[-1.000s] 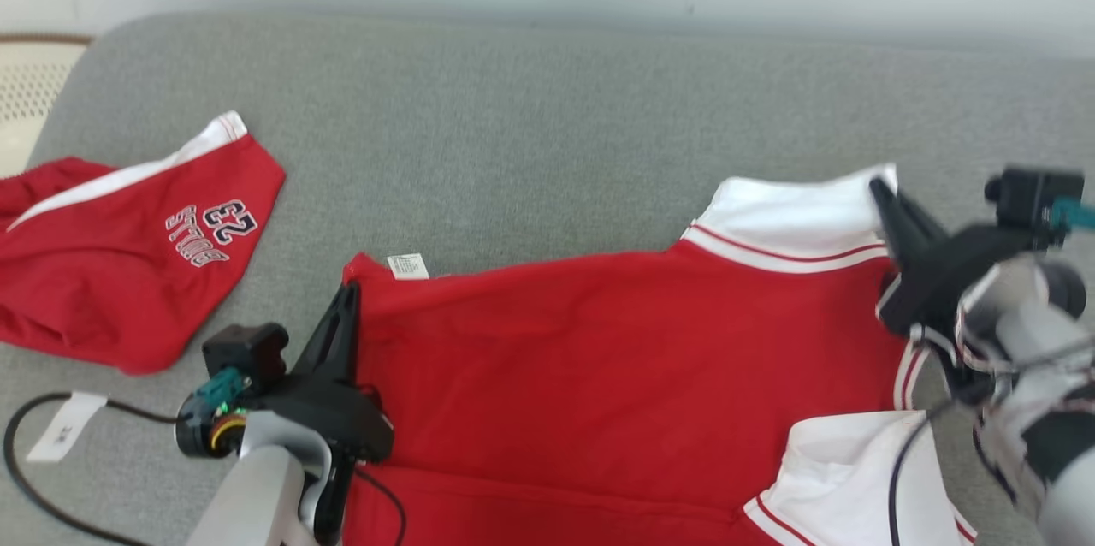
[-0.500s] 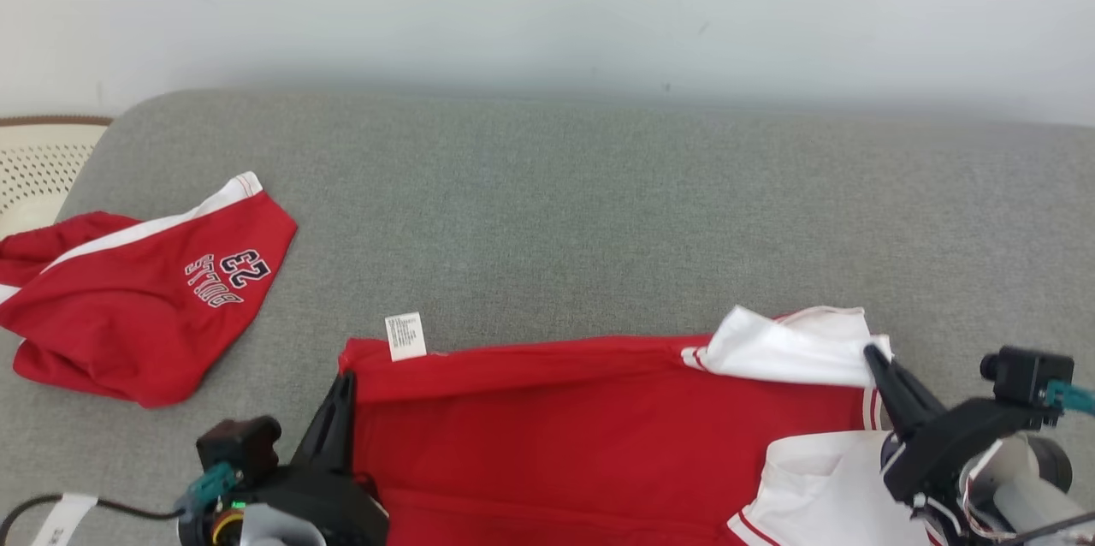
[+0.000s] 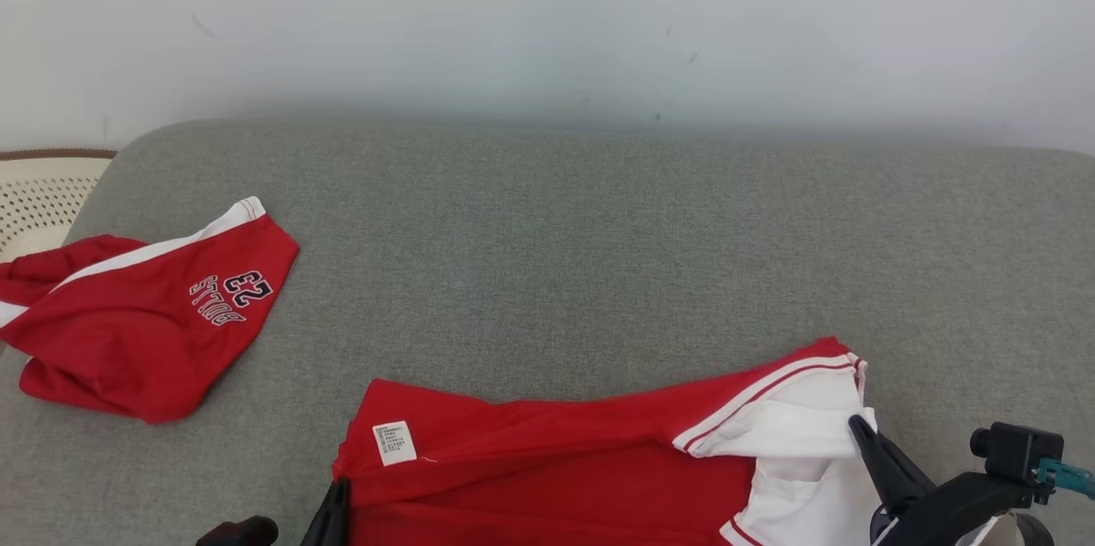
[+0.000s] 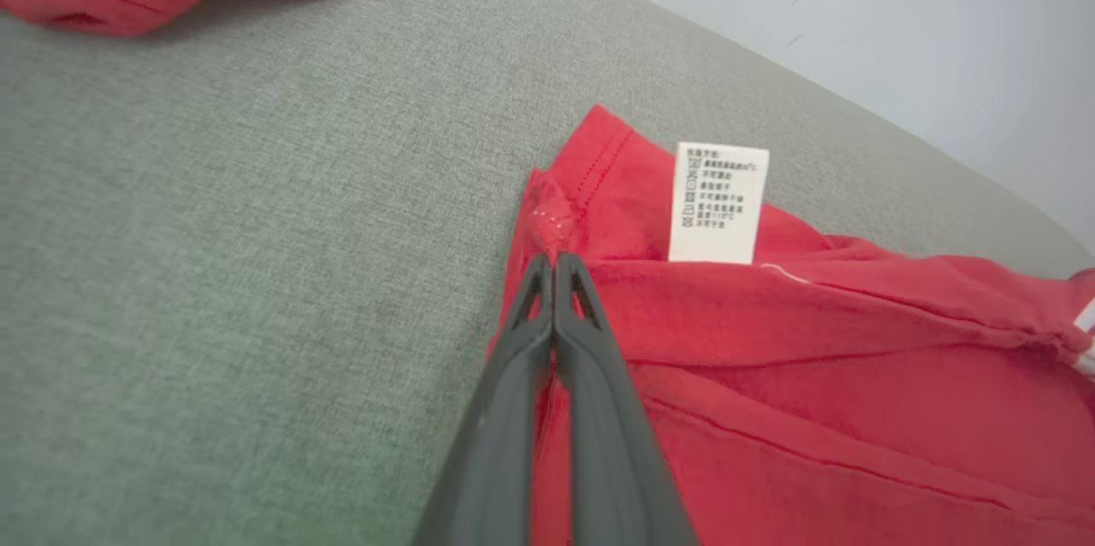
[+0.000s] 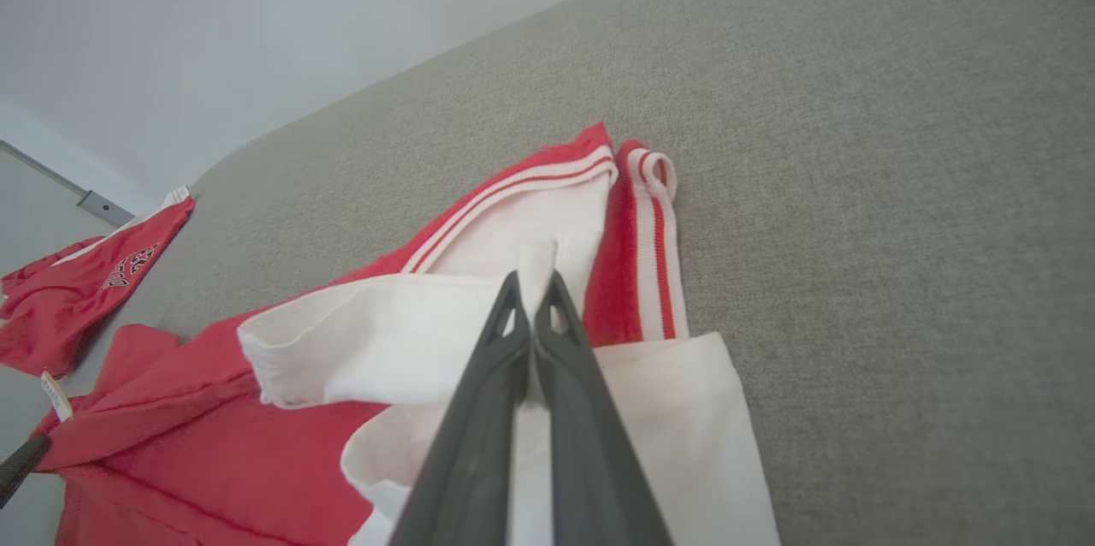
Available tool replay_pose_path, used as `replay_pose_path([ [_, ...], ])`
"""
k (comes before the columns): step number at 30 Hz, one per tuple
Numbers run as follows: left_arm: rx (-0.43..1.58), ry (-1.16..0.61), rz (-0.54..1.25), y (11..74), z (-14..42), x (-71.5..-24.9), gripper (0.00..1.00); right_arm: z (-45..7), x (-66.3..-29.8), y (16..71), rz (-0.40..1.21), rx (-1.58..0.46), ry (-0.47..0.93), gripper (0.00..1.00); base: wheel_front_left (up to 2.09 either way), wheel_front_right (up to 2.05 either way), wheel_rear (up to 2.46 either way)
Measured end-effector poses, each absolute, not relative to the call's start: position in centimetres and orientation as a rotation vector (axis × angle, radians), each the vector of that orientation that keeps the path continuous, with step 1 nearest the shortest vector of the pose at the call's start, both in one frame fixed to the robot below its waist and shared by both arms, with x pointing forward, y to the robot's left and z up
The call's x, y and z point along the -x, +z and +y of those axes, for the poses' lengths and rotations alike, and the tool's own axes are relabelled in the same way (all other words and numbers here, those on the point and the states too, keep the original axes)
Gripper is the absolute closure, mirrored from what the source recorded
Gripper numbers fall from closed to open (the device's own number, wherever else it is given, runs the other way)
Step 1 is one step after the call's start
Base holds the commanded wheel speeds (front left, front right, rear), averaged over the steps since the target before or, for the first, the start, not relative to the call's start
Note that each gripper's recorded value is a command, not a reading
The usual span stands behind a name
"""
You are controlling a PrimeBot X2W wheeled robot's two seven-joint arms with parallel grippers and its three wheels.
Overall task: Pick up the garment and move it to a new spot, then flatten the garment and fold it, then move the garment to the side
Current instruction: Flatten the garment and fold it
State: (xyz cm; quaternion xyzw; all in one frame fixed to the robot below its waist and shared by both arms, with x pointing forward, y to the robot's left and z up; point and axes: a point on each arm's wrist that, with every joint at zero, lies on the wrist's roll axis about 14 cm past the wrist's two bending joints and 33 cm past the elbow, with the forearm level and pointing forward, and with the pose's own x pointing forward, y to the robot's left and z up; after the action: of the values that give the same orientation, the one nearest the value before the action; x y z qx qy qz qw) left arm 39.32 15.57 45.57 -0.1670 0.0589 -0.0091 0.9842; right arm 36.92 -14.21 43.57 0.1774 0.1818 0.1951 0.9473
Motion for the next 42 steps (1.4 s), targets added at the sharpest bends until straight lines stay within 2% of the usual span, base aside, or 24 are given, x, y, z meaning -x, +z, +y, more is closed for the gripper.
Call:
replay_pose_path([
  [17,0.343,-0.033,0.137,45.0,14.8,-38.5,1.0,-14.8,-33.6,43.1,0.384,-0.412,0.372,1.0,0.0,0.0,0.0],
  [35,0.329,-0.048,0.144,44.7,14.3,-37.5,1.0,-15.6,-33.1,42.4,0.393,-0.414,0.332,1.0,0.0,0.0,0.0],
  [36,0.328,-0.047,0.144,44.7,14.3,-37.5,0.76,-15.7,-33.0,42.2,0.399,-0.415,0.325,1.0,0.0,0.0,0.0],
  [37,0.327,-0.045,0.145,44.7,14.4,-37.5,0.33,-15.9,-32.9,42.0,0.402,-0.411,0.319,0.52,0.0,0.0,0.0],
  [38,0.32,-0.041,0.142,44.8,14.5,-37.6,0.0,-16.1,-33.0,42.1,0.392,-0.407,0.315,0.0,0.0,0.0,0.0],
  [42,0.288,-0.023,0.118,45.4,15.0,-37.9,0.0,-16.3,-33.6,42.8,0.347,-0.378,0.318,0.0,0.0,0.0,0.0],
])
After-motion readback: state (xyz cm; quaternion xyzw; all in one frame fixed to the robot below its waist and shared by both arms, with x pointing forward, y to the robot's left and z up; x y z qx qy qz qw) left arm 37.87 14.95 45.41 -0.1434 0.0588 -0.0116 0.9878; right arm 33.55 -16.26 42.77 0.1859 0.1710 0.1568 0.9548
